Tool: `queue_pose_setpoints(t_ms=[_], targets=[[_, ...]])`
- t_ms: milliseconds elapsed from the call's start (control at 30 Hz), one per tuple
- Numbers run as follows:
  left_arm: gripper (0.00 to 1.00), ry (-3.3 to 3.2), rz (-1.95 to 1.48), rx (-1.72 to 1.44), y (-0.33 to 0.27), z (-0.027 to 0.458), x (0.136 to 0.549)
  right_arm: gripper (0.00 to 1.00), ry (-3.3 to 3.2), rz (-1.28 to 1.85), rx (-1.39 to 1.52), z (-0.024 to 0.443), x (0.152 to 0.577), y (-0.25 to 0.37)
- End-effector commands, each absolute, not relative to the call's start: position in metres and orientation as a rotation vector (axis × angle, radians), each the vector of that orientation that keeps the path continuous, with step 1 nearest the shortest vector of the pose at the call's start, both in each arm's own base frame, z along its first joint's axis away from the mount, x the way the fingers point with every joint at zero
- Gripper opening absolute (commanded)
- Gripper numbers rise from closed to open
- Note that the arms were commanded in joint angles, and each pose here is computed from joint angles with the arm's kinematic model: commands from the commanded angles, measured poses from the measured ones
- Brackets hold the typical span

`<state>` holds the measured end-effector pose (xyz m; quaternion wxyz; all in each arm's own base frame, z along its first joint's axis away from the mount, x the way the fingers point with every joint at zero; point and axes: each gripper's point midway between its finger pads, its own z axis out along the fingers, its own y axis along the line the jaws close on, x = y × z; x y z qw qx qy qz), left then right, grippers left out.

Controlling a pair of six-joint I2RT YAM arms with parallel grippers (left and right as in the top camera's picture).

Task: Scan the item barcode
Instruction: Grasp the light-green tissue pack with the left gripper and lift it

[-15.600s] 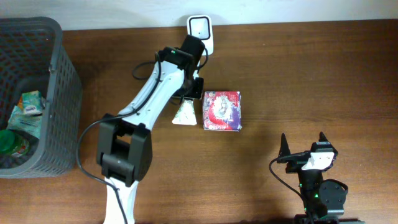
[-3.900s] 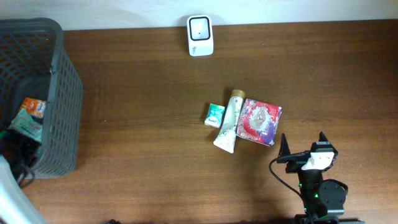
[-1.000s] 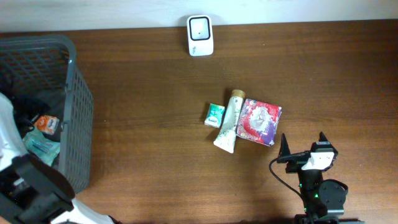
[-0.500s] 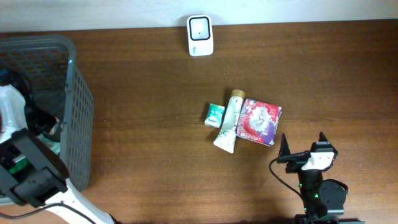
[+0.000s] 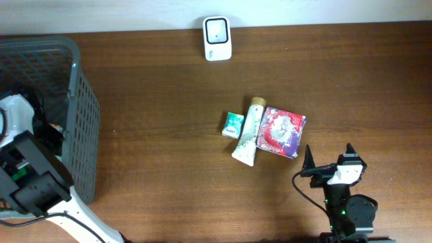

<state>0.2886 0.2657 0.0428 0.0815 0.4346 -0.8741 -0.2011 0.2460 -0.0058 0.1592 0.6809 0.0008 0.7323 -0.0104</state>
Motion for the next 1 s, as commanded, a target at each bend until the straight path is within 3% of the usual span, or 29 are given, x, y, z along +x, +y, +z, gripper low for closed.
queue_pose_setpoints(t_ms=[0, 67, 133, 333, 600, 733, 967], targets=[[0.3, -2.584, -0.585, 1.29, 0.263, 0.031, 0.285, 0.99, 1.648, -0.031, 0.006, 0.156, 0.246, -0.008], [0.21, -2.586, -0.571, 1.292, 0.261, 0.03, 0.286, 0.99, 1.648, -0.031, 0.006, 0.156, 0.246, -0.008], [0.0, -2.582, -0.57, 1.288, 0.261, 0.03, 0.285, 0.99, 1.648, -0.032, 0.007, 0.156, 0.246, -0.008], [0.0, -2.57, -0.525, 1.336, 0.258, 0.052, 0.291, 0.98, 1.648, -0.031, 0.006, 0.156, 0.246, -0.008], [0.0, -2.671, -0.369, 1.631, 0.256, 0.174, 0.329, 0.99, 1.648, -0.032, 0.007, 0.156, 0.246, -0.008], [0.0, -3.008, 0.032, 1.532, 0.223, 0.236, 0.368, 0.99, 1.648, -0.032, 0.007, 0.156, 0.246, -0.008], [0.0, -3.275, 0.06, 1.541, 0.182, 0.33, 0.348, 0.99, 1.648, -0.031, 0.006, 0.156, 0.246, -0.008]])
